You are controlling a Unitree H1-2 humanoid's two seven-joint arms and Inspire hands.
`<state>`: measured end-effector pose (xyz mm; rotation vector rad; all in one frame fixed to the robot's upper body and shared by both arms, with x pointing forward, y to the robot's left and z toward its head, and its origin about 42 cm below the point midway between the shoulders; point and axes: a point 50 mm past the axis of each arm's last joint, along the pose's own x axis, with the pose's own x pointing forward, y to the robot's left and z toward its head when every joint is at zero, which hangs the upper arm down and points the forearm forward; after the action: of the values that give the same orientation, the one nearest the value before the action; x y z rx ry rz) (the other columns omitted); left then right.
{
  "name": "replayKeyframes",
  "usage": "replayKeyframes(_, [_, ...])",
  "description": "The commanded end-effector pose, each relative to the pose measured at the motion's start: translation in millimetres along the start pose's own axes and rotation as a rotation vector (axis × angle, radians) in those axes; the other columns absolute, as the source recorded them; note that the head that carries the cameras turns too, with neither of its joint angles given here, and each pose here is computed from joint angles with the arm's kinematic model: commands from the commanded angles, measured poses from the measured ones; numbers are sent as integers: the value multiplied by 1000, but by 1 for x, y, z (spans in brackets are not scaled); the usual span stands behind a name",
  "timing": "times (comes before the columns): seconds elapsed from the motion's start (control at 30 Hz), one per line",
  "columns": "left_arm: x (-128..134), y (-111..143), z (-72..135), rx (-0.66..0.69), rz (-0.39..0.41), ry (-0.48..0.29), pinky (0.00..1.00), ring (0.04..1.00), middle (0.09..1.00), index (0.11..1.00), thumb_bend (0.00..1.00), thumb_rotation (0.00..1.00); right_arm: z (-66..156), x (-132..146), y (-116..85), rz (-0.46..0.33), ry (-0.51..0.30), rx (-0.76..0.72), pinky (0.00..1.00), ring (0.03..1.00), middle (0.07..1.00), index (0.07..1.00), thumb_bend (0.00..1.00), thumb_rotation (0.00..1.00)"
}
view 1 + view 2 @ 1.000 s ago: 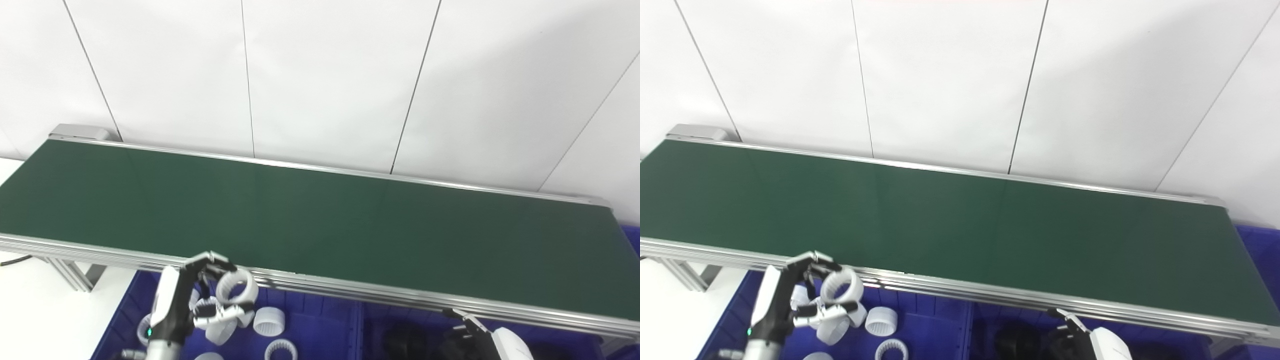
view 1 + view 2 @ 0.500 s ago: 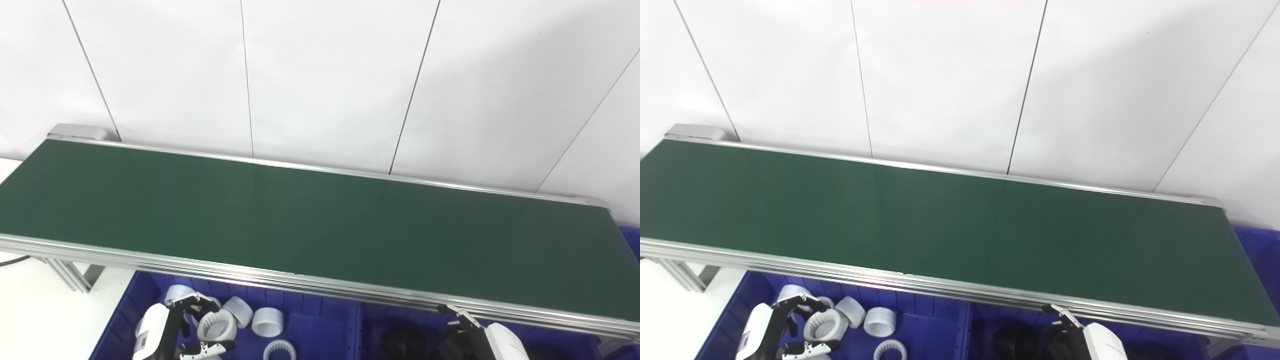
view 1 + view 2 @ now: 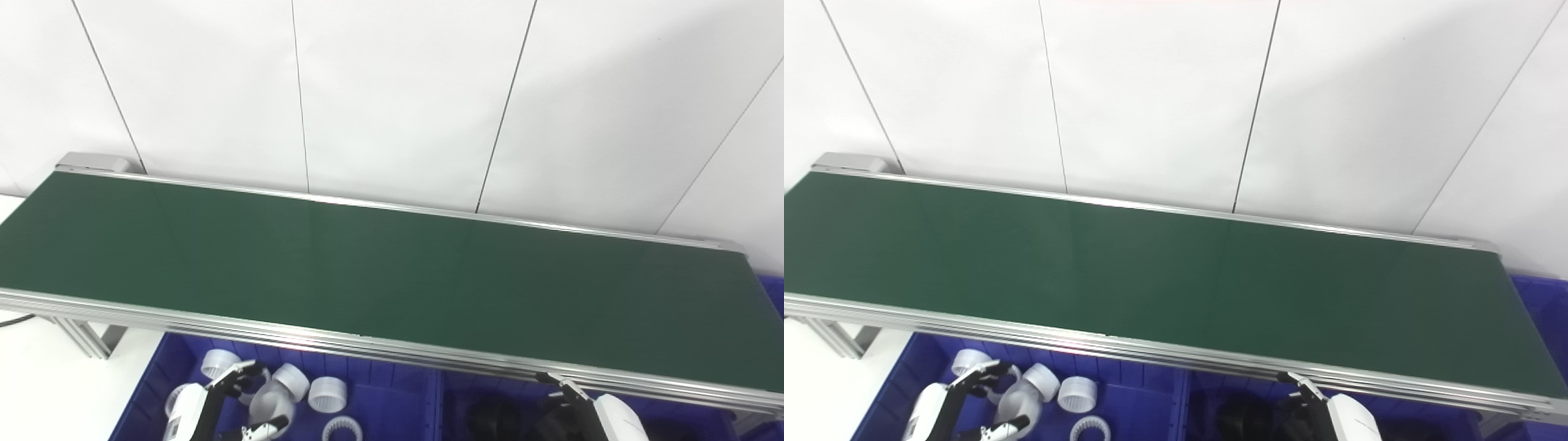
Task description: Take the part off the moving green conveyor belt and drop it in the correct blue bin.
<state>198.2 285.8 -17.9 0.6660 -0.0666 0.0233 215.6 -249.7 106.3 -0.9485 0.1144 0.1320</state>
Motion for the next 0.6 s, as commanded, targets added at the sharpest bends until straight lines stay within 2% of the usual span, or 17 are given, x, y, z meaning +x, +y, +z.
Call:
replayKeyframes(0.0, [10,10,11,-30,7,-74,647,724,769,788,840,687,6,2,-8,-36,-40,0,561,647,681,824,827,334])
replayKeyframes(0.23, [23,17,45,-31,-38,-251,664,735,774,788,876,733,8,2,-7,-44,-46,13,563,638,674,822,830,320])
replayKeyframes(0.33, [31,18,65,-58,-106,-316,682,756,794,801,872,701,12,2,-4,-37,-36,9,572,641,678,828,830,339])
replayKeyframes(0.4, [36,18,78,-58,-153,-353,723,787,819,807,861,650,15,2,-3,-32,-27,7,623,674,692,833,831,380])
replayKeyframes(0.5, [44,18,94,-37,-219,-372,735,796,828,814,864,651,19,2,-2,-28,-18,13,637,681,696,834,835,401])
replayKeyframes(0.57, [48,19,105,-18,-269,-369,778,829,843,824,874,624,23,3,-1,-25,-18,14,651,689,700,841,850,456])
